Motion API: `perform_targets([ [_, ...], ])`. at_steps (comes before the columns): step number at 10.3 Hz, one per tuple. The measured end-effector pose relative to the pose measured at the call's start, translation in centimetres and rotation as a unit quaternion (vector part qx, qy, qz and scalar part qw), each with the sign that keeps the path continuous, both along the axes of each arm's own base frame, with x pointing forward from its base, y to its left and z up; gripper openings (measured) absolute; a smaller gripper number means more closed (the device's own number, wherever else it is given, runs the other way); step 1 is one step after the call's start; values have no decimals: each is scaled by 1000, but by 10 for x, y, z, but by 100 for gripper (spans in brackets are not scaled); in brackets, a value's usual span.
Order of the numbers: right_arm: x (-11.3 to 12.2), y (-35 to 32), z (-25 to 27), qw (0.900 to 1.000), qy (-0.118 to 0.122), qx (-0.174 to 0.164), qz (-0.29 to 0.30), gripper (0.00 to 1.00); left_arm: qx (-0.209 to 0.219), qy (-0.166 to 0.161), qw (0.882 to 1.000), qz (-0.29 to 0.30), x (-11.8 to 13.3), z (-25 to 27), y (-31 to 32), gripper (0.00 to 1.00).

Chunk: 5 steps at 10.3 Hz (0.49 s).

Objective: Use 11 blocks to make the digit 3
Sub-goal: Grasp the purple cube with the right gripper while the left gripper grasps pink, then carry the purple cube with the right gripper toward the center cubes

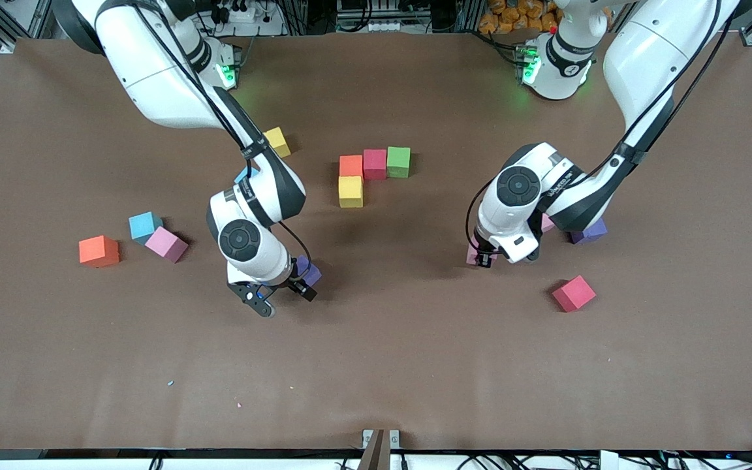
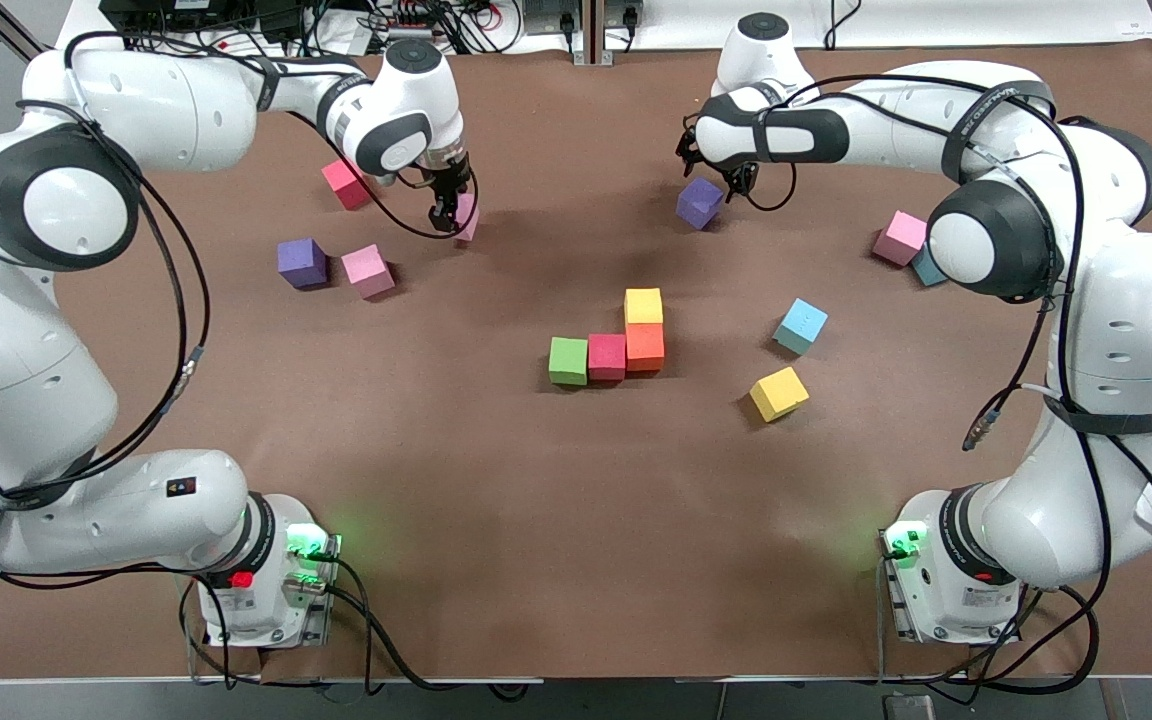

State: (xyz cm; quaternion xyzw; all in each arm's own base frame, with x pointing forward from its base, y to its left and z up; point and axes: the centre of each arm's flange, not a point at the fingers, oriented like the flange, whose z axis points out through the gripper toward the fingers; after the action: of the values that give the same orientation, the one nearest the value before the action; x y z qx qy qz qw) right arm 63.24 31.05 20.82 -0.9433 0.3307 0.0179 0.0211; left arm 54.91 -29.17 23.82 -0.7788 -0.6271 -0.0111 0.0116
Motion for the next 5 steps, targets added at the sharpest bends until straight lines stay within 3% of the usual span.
perform_targets([
  [5, -13, 11, -10, 1000, 12, -4, 1, 99, 2, 1, 1000, -18, 2, -1, 3, 56],
])
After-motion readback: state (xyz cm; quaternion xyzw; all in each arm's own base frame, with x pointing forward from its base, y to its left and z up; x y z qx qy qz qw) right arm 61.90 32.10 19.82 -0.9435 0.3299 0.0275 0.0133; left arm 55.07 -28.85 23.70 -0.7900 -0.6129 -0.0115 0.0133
